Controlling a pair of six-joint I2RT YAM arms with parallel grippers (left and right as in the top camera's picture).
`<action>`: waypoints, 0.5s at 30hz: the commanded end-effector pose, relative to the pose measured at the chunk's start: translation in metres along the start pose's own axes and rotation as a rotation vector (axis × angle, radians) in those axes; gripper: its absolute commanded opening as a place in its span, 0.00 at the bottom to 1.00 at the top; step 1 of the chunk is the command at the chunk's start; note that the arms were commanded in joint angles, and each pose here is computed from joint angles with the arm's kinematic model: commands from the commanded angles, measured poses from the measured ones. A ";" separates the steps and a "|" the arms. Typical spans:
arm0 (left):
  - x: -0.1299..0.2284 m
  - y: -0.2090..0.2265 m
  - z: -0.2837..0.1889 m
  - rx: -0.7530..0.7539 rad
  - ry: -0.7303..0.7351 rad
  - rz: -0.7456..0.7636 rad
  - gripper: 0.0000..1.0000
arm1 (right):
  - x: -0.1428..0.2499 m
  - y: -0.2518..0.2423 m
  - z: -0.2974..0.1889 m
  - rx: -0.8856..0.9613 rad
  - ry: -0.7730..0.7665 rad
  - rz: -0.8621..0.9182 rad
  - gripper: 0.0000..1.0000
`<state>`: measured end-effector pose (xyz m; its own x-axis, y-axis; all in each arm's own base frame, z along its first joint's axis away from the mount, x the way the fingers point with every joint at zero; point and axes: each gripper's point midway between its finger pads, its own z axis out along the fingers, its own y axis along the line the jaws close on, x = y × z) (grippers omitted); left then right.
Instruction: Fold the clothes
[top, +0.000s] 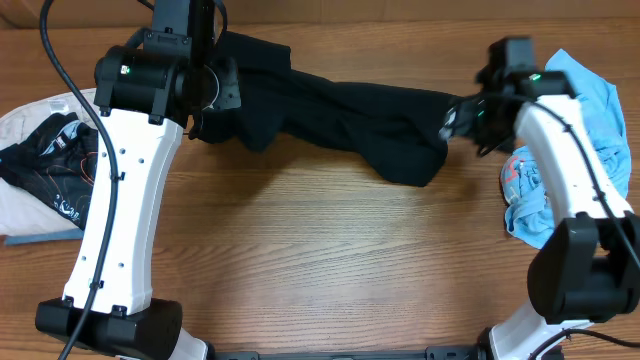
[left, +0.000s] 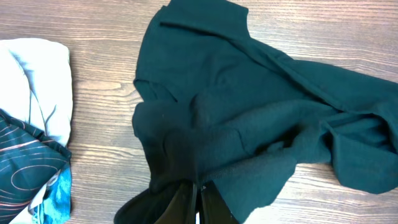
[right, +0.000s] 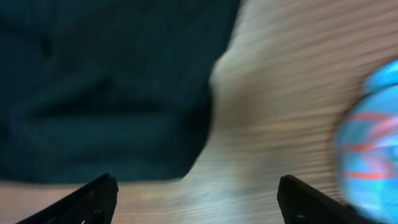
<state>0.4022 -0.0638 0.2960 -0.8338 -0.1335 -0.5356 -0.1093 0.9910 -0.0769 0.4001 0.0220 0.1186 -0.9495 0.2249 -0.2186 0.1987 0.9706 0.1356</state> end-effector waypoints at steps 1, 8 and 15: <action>-0.011 0.005 -0.014 -0.009 -0.054 0.008 0.04 | 0.041 0.036 0.028 -0.097 0.098 -0.149 0.86; -0.011 0.004 -0.014 -0.009 -0.056 0.009 0.04 | 0.075 0.061 0.068 -0.107 0.107 -0.245 0.86; -0.011 0.004 -0.014 -0.008 -0.056 0.008 0.04 | 0.089 0.071 0.100 -0.139 0.040 -0.295 0.86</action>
<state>0.4031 -0.0639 0.2972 -0.8308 -0.1341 -0.5402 -0.1091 0.9909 -0.0784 0.3636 0.1141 0.0242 -0.9716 -0.0462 -0.2320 -0.0944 0.9750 0.2010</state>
